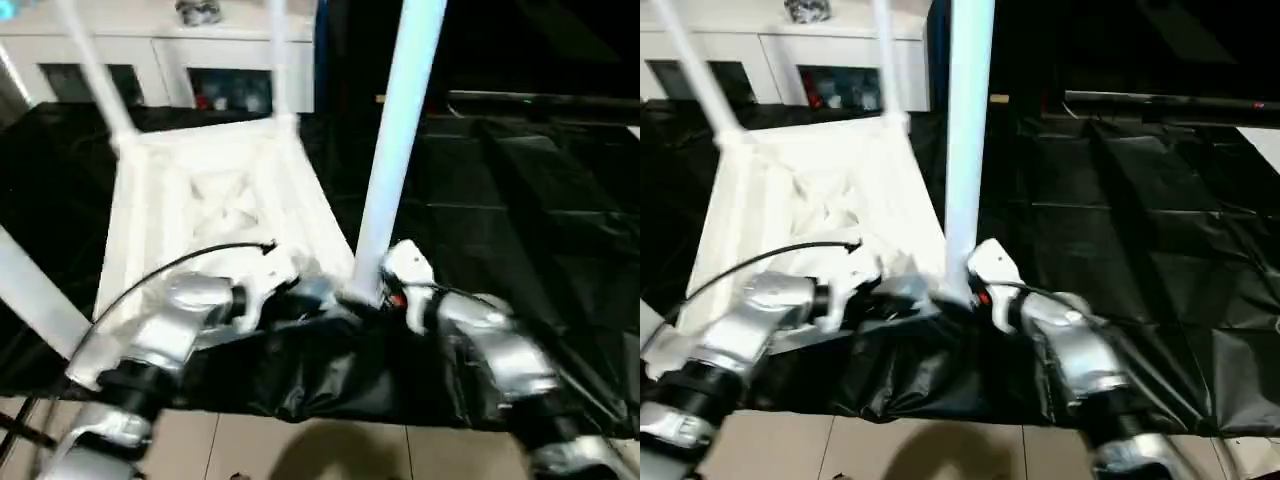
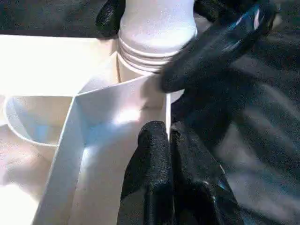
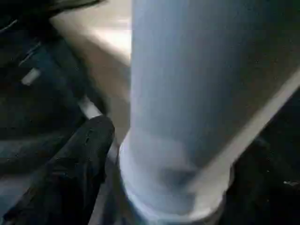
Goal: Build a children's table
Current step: Rotate leg to tighten
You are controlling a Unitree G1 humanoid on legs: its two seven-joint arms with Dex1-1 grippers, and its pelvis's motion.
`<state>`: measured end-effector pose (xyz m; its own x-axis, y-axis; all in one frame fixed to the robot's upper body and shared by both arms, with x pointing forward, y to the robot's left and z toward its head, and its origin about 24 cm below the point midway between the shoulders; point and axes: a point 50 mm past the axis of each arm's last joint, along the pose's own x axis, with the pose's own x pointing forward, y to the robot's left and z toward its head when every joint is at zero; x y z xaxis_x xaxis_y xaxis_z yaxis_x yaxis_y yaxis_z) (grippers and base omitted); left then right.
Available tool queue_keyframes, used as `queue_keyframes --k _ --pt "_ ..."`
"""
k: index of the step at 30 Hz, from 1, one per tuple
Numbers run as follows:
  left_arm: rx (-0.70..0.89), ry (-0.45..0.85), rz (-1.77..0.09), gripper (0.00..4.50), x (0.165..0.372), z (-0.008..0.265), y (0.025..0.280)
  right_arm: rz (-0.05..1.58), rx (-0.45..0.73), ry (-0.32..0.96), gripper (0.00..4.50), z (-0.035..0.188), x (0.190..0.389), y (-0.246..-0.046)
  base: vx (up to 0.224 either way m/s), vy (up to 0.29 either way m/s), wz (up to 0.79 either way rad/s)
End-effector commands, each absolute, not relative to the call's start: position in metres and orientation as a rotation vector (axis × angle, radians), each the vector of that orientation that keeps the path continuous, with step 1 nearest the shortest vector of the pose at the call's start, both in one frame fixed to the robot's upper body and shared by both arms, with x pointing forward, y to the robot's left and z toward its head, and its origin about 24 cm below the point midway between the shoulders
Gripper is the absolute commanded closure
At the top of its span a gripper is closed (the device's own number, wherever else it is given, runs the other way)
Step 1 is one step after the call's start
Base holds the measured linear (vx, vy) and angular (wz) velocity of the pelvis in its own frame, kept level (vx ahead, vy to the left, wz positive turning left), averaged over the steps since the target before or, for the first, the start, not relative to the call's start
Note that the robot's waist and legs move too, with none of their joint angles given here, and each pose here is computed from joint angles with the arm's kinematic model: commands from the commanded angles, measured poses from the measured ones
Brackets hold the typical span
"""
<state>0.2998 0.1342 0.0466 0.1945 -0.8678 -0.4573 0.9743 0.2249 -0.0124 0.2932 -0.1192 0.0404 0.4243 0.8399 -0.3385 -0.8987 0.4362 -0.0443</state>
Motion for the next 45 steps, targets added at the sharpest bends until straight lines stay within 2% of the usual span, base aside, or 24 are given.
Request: queue_keyframes --k 1,4,10,15,21,23,28,30,33,37,39,41,44,45 --pt "0.293 0.384 -1.408 4.50 0.297 0.051 0.128 1.214 -0.229 0.283 0.82 0.041 0.285 -0.112 0.000 0.000 0.00" --pt "0.307 0.409 -1.462 4.50 0.296 0.053 0.135 1.287 -0.253 0.300 0.82 0.044 0.282 -0.115 0.000 0.000 0.00" --pt "0.325 0.419 -1.477 4.50 0.299 0.056 0.139 1.352 -0.245 0.301 1.42 0.046 0.278 -0.112 0.000 0.000 0.00" --pt "0.317 0.422 -1.490 4.50 0.296 0.054 0.139 1.380 -0.236 0.310 1.69 0.043 0.273 -0.107 0.000 0.000 0.00" --pt "0.310 0.417 -1.479 4.50 0.296 0.052 0.139 1.376 -0.223 0.320 1.78 0.041 0.271 -0.106 0.000 0.000 0.00" --pt "0.314 0.400 -1.429 4.50 0.298 0.051 0.137 1.318 -0.212 0.321 1.78 0.037 0.273 -0.107 0.000 0.000 0.00" --pt "0.294 0.370 -1.261 4.50 0.303 0.047 0.124 1.005 -0.182 0.294 1.78 0.027 0.290 -0.103 0.000 0.000 0.00" --pt "0.290 0.359 -1.178 4.50 0.305 0.043 0.114 0.843 -0.140 0.292 1.78 0.022 0.296 -0.097 0.000 0.000 0.00" --pt "0.272 0.350 -1.107 4.50 0.307 0.042 0.100 0.729 -0.081 0.301 1.78 0.019 0.300 -0.085 0.000 0.000 0.00" --pt "0.257 0.337 -1.039 4.50 0.311 0.041 0.082 0.672 -0.069 0.302 1.78 0.017 0.302 -0.064 0.000 0.000 0.00" --pt "0.238 0.330 -1.031 4.50 0.313 0.043 0.073 0.695 -0.117 0.263 1.78 0.020 0.302 -0.049 0.000 0.000 0.00" --pt "0.235 0.324 -1.034 4.50 0.313 0.044 0.070 0.708 -0.100 0.251 1.23 0.022 0.302 -0.046 0.000 0.000 0.00" --pt "0.234 0.316 -1.052 4.50 0.313 0.047 0.073 0.727 -0.048 0.254 0.99 0.025 0.303 -0.051 0.000 0.000 0.00" --pt "0.233 0.314 -1.068 4.50 0.312 0.047 0.075 0.730 -0.056 0.252 0.76 0.025 0.303 -0.055 0.000 0.000 0.00"
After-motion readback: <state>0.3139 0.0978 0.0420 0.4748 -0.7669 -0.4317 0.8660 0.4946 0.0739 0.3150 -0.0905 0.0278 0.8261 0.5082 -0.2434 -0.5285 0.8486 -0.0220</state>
